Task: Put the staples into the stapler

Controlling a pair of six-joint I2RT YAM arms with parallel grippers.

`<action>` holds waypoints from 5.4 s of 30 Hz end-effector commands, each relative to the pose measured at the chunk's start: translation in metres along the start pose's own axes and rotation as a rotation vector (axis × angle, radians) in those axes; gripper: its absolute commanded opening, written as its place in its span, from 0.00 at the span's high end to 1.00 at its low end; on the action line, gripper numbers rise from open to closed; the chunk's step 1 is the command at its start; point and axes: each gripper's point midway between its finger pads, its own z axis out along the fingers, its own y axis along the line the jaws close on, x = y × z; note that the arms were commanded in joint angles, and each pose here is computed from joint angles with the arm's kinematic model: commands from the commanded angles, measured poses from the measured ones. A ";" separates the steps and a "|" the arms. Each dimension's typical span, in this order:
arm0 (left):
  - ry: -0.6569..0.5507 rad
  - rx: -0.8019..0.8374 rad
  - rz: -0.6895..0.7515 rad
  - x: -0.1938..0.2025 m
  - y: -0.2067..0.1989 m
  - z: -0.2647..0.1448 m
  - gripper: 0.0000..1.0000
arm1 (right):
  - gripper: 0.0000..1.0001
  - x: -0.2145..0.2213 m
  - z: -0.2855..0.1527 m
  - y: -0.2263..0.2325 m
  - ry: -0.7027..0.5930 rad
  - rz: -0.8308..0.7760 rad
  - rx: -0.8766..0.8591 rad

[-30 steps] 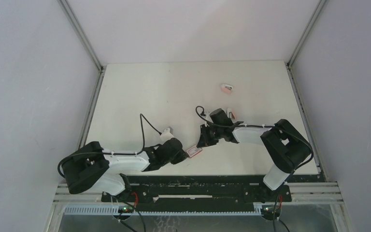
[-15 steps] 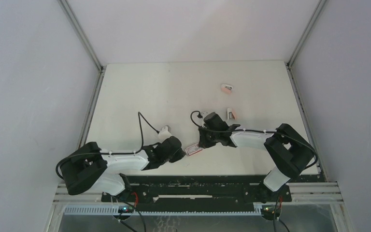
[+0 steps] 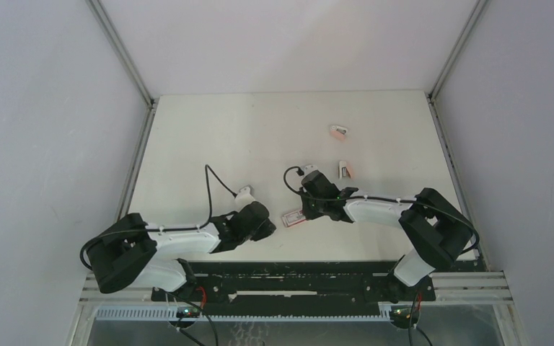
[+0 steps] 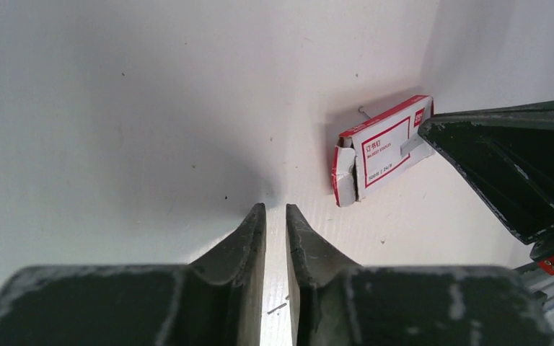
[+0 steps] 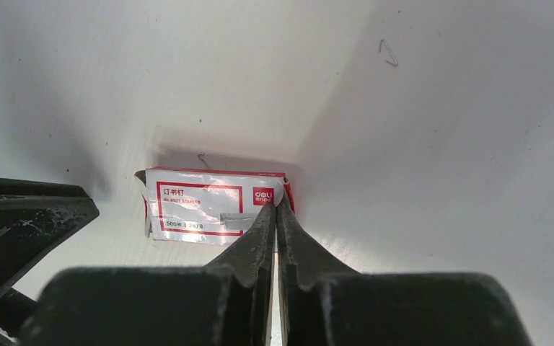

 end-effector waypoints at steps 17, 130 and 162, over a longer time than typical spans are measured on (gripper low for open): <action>-0.003 0.149 0.048 -0.011 -0.042 -0.001 0.59 | 0.66 -0.033 -0.040 -0.004 -0.088 0.157 -0.241; 0.058 0.037 -0.031 0.006 -0.008 0.034 1.00 | 0.83 -0.023 -0.010 0.000 0.040 0.220 -0.340; 0.044 0.029 -0.019 0.001 -0.010 0.032 1.00 | 1.00 -0.014 0.000 -0.002 0.067 0.130 -0.229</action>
